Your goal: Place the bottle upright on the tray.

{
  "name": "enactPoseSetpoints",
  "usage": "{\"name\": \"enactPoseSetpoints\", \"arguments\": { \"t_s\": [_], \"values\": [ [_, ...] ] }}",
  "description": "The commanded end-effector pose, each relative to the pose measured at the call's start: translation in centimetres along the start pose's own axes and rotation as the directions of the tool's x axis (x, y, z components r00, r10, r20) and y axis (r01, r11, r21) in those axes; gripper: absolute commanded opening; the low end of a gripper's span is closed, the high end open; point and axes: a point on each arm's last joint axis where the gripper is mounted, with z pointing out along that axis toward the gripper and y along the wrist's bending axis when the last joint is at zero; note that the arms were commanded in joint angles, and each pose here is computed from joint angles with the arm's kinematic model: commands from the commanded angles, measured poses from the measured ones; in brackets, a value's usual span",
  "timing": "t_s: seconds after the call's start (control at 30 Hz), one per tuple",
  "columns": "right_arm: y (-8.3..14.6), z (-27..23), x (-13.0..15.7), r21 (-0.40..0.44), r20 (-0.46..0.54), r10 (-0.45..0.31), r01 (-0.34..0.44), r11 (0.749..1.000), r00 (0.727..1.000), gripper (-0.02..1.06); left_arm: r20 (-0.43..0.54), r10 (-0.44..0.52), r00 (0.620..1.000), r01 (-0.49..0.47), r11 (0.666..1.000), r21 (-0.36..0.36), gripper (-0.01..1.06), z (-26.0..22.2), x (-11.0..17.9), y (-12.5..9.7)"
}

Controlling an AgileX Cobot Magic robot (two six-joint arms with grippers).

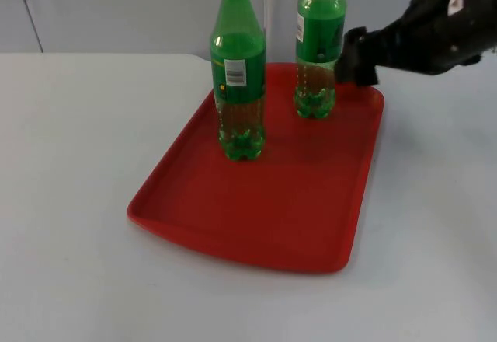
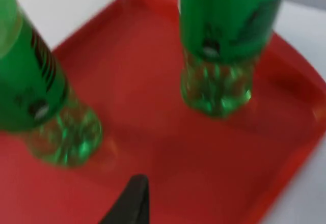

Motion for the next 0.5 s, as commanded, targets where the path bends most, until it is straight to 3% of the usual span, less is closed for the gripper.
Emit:
{"name": "enactPoseSetpoints", "arguments": {
  "t_s": [0.0,0.47],
  "values": [
    [-0.1,-2.0,-0.2,0.011,-0.064,0.007,-0.007,1.000,0.998,1.05,-0.001,-0.003,1.000,0.003,1.000,0.001,1.05,0.1,0.1,0.0],
    [-0.4,-10.4,-0.6,0.043,-0.290,0.008,0.005,0.999,0.957,1.05,-0.001,-0.003,1.000,0.003,1.000,0.001,1.05,0.1,0.1,0.0]
  ]
}}
